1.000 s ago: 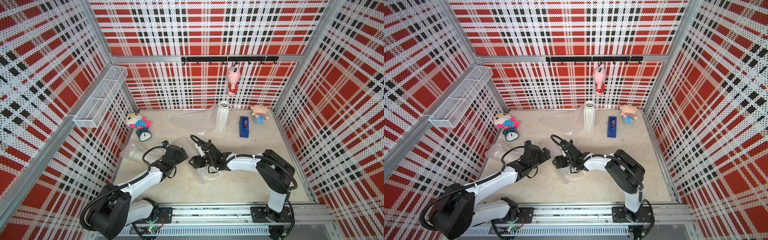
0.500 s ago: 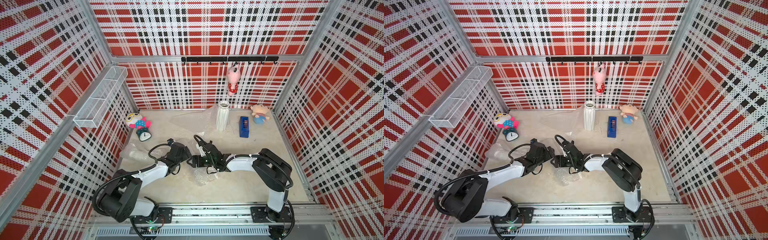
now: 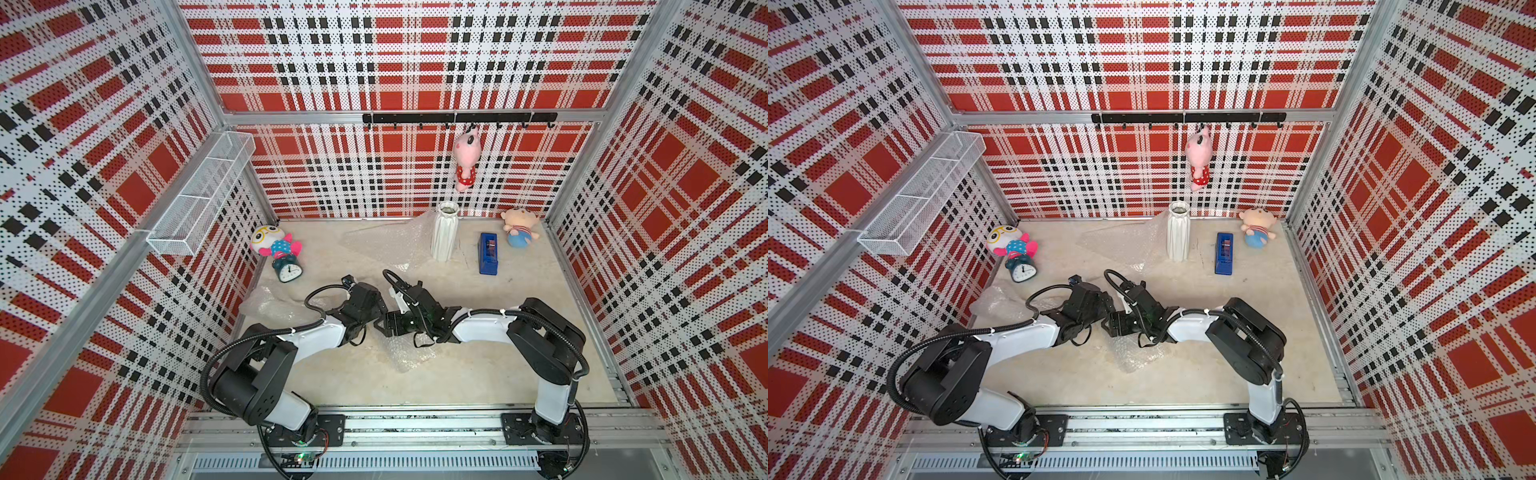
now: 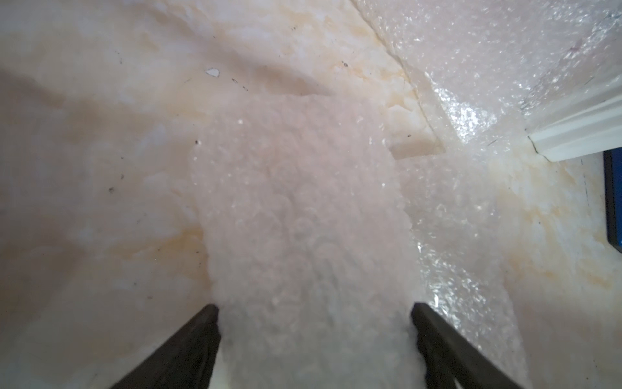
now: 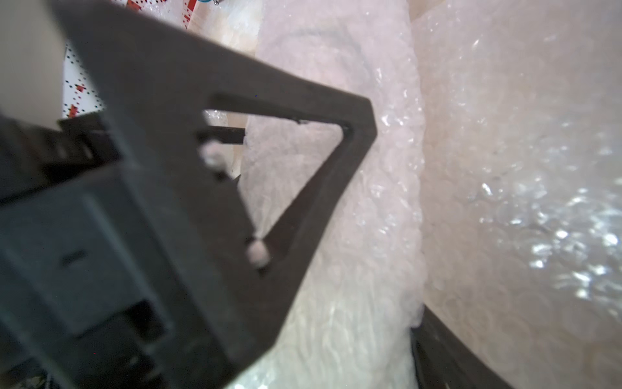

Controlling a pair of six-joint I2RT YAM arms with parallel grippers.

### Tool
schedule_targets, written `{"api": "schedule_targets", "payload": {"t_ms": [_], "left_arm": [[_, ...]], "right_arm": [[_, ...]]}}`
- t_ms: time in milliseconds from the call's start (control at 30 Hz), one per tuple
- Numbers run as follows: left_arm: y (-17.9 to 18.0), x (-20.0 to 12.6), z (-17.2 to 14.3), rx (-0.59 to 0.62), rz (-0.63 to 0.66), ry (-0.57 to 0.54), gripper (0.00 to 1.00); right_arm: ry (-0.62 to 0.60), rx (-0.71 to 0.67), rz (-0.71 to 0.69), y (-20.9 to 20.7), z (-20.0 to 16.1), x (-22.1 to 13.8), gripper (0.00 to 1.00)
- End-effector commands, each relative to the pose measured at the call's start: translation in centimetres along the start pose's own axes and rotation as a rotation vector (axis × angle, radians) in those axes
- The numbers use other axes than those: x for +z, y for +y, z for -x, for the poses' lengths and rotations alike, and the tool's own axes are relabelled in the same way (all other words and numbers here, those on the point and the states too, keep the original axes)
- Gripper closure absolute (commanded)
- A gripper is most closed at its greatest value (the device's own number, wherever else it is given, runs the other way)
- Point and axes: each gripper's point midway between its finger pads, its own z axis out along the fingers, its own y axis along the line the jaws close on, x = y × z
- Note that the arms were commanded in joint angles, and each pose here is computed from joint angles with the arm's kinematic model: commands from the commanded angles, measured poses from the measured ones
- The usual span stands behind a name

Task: Wrap vases in bubble wrap
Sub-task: Wrap the vase in bubble wrap.

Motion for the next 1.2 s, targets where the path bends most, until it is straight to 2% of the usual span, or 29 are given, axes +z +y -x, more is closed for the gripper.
{"api": "schedule_targets", "payload": {"t_ms": [0,267,500,667,900,1167], "left_arm": [[0.4,0.5,-1.9,0.043,0.028,0.068,0.1],[0.3,1.1,-2.1,0.052,0.034,0.079,0.11],[0.3,1.4,-2.4,0.055,0.034,0.09,0.11],[0.1,1.4,-2.4,0.057,0.03,0.089,0.11],[0.0,1.4,-2.2,0.057,0.032,0.085,0.11],[-0.1,1.5,-2.2,0.058,0.029,0.09,0.11]], "right_arm": [[0.086,-0.062,-0.18,-4.0,-2.9,-0.7,0.17],[0.058,-0.112,-0.17,-3.3,-2.2,-2.5,0.06],[0.003,-0.174,-0.153,-2.1,-1.1,-5.2,0.04],[-0.03,-0.326,-0.287,-0.9,-0.8,-6.9,0.04],[-0.069,-0.483,-0.421,0.9,-1.2,-6.6,0.04],[-0.042,-0.51,-0.443,1.2,-2.4,-5.0,0.04]]}}
